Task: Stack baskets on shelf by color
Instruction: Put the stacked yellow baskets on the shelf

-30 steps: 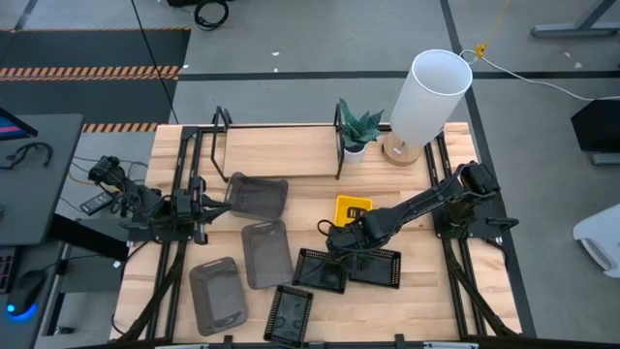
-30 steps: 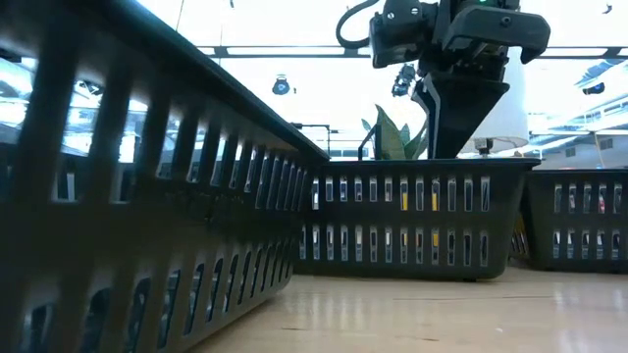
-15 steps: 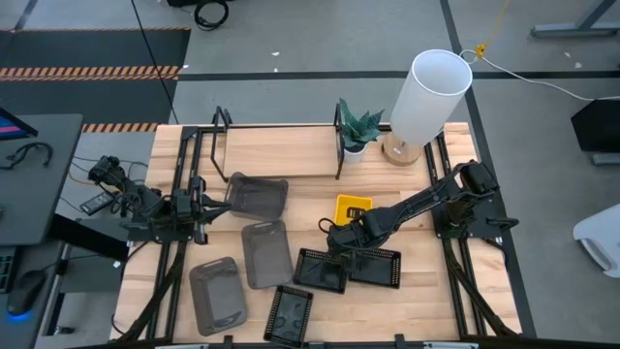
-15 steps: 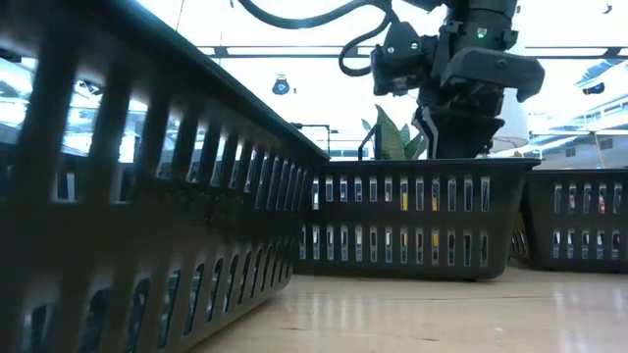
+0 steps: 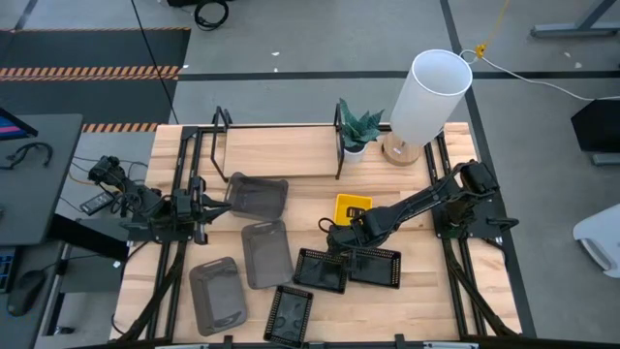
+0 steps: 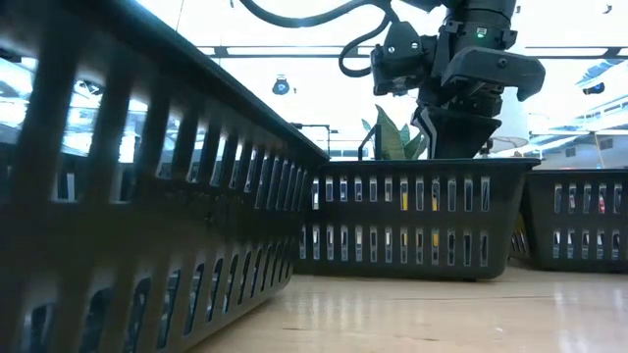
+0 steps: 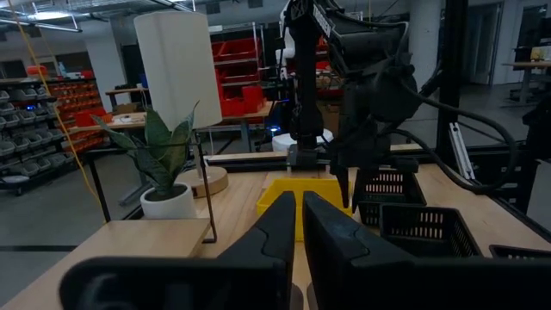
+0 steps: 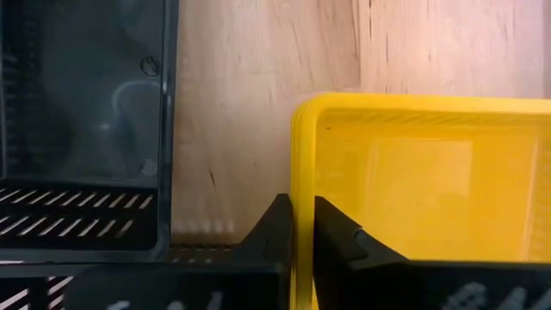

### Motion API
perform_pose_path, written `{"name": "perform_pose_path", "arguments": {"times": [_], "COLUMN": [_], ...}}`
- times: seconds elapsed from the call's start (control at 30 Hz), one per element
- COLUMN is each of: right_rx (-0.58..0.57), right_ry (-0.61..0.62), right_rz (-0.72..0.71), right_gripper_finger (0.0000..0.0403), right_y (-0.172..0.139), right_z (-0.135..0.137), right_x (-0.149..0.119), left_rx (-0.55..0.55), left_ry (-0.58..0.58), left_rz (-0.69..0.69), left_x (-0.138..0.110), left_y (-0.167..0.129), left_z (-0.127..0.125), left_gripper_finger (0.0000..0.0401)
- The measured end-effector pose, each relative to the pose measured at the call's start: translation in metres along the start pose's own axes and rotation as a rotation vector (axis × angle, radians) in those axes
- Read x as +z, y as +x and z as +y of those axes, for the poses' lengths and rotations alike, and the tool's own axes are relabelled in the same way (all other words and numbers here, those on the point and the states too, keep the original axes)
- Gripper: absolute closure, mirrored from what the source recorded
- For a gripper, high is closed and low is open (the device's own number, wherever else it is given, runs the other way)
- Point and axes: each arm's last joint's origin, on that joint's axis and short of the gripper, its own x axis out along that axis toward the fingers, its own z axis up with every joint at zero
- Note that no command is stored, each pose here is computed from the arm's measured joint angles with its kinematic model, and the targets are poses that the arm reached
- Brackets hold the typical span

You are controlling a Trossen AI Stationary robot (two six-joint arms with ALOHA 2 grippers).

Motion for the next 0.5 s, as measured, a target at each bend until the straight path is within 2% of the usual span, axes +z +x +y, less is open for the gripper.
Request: {"name": "perform_pose_path", "arguments": {"times": [0.27, 0.5], "right_rx": [0.011, 0.041], "right_ry": [-0.026, -0.114], "right_rz": [-0.017, -0.094], "right_gripper_finger": [0.0382, 0.0382], "right_y": [-0.007, -0.026], "right_z": [0.005, 0.017], "right_x": [0.005, 0.018], "left_rx": [0.0, 0.0], "left_ry": [0.0, 0.0], "left_rz": [0.0, 0.0], "left_x": [0.0, 0.0], "left_y": [0.0, 0.0], "left_z": [0.0, 0.0], "left_gripper_finger": [0.0371, 0.0367]}}
